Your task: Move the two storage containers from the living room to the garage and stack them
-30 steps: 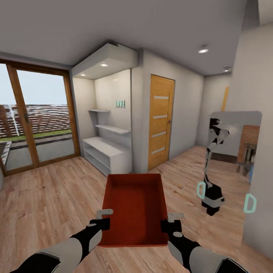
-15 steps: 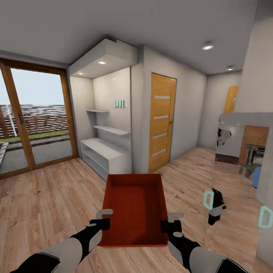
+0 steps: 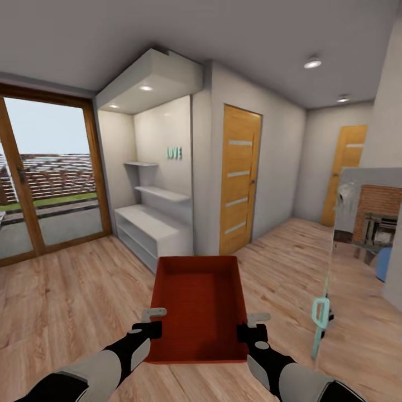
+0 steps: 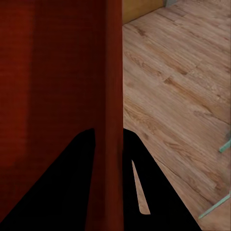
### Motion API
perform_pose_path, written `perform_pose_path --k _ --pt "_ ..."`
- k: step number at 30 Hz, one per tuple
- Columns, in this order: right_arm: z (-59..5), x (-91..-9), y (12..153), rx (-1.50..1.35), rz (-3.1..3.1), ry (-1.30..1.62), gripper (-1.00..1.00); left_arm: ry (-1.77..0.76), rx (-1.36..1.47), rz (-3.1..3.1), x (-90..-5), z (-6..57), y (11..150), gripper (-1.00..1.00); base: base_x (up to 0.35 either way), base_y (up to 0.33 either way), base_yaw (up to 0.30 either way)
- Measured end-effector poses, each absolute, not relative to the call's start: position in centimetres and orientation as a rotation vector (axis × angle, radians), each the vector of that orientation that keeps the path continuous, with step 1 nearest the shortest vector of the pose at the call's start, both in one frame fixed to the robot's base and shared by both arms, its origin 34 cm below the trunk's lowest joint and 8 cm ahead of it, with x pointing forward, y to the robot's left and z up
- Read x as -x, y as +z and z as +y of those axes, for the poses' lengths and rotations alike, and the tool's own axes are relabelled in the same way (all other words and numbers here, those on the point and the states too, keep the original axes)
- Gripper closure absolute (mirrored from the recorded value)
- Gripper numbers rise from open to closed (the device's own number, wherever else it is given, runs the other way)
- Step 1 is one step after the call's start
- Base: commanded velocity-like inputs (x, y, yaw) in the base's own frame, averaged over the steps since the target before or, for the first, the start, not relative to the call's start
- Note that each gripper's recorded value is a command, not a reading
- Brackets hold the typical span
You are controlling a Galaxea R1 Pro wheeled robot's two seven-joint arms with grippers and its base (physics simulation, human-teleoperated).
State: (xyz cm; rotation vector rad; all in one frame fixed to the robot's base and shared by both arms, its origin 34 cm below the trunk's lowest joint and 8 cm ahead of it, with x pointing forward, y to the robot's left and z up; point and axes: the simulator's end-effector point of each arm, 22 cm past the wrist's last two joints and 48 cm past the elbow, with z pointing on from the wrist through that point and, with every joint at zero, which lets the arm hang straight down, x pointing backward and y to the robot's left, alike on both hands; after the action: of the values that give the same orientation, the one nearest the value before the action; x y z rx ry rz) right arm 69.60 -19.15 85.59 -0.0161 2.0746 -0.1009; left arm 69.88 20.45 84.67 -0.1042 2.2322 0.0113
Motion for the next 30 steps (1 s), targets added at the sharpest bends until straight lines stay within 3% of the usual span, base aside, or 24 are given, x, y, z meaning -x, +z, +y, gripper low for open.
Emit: perform_pose_path --k 30 --pt "-19.12 -69.46 84.9 0.016 2.087 -0.101 1.0 0.012 0.104 2.245 -69.75 20.48 83.99 1.0 0.325 0.155 -0.26"
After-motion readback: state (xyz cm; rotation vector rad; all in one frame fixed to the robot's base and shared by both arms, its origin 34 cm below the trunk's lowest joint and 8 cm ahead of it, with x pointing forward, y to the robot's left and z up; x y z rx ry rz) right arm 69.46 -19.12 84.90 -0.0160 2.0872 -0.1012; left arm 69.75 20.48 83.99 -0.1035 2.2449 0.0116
